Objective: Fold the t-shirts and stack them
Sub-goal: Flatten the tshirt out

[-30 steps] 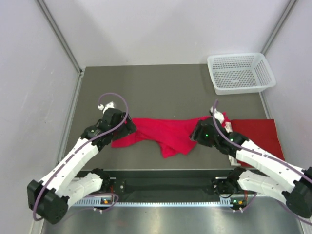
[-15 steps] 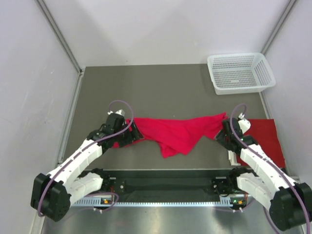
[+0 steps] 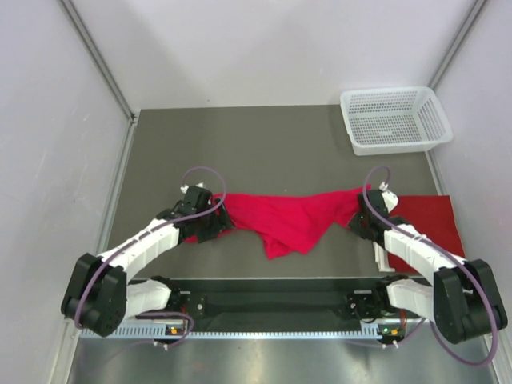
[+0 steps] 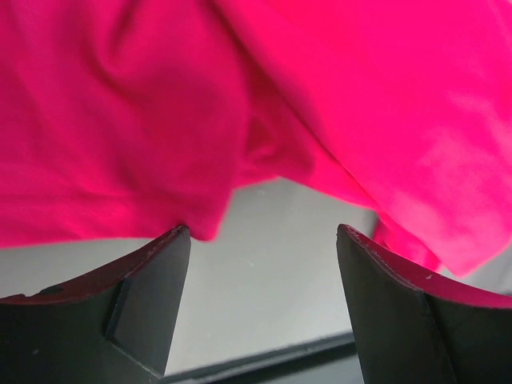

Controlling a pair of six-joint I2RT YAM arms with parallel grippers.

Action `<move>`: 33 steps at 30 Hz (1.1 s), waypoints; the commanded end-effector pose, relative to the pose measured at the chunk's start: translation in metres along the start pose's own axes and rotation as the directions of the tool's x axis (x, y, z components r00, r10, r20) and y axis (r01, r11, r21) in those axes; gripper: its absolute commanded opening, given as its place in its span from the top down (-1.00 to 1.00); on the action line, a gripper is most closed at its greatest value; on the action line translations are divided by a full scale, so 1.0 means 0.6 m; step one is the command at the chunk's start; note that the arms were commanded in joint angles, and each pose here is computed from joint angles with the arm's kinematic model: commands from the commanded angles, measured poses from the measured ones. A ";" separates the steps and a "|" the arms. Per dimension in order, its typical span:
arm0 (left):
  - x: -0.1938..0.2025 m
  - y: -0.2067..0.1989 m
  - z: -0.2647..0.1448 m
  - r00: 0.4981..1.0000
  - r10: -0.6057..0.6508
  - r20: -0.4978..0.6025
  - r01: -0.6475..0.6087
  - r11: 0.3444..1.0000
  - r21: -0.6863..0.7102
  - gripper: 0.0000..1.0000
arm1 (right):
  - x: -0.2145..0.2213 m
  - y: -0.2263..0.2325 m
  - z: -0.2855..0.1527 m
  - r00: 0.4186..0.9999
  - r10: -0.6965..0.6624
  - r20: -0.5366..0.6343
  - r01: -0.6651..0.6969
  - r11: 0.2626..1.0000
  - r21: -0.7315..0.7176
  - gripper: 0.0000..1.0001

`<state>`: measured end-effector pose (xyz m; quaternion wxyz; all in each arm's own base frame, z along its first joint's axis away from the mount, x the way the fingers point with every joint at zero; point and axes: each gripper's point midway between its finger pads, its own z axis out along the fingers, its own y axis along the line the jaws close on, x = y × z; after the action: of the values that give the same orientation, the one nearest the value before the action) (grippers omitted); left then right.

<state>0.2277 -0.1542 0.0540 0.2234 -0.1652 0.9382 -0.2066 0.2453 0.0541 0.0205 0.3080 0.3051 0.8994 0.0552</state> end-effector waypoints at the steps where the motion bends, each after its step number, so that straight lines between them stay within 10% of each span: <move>1: -0.050 -0.009 0.010 0.995 -0.015 0.098 0.015 1.000 -0.003 -0.57 | -0.004 0.022 0.004 1.000 -0.006 -0.003 0.006 0.998 -0.058 0.54; 5: -0.078 0.033 0.029 0.989 -0.108 0.100 0.115 0.991 -0.068 -0.62 | 0.007 0.036 -0.014 1.000 -0.005 -0.022 0.003 0.996 -0.091 1.00; 20: -0.204 0.106 0.060 0.967 -0.184 0.173 0.221 0.949 -0.226 -0.61 | 0.181 0.210 -0.108 0.985 -0.128 -0.120 0.091 0.957 -0.274 1.00; 24: -0.206 0.093 0.097 0.971 -0.216 0.104 0.232 0.955 -0.187 -0.32 | 0.185 0.234 -0.118 0.981 -0.176 -0.086 0.148 0.954 -0.259 1.00; 31: -0.213 0.085 0.129 0.980 -0.194 0.048 0.200 0.966 -0.164 1.00 | 0.110 0.264 -0.169 0.974 -0.224 0.038 0.227 0.950 -0.212 1.00; 33: -0.229 0.067 0.121 0.981 -0.188 0.054 0.194 0.971 -0.141 1.00 | 0.084 0.244 -0.184 0.965 -0.254 0.073 0.262 0.951 -0.161 1.00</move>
<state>0.3609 -0.0793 0.0239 0.2088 -0.2899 0.9237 -0.1384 0.2187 0.2323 0.0933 0.3189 0.1680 0.9246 0.1234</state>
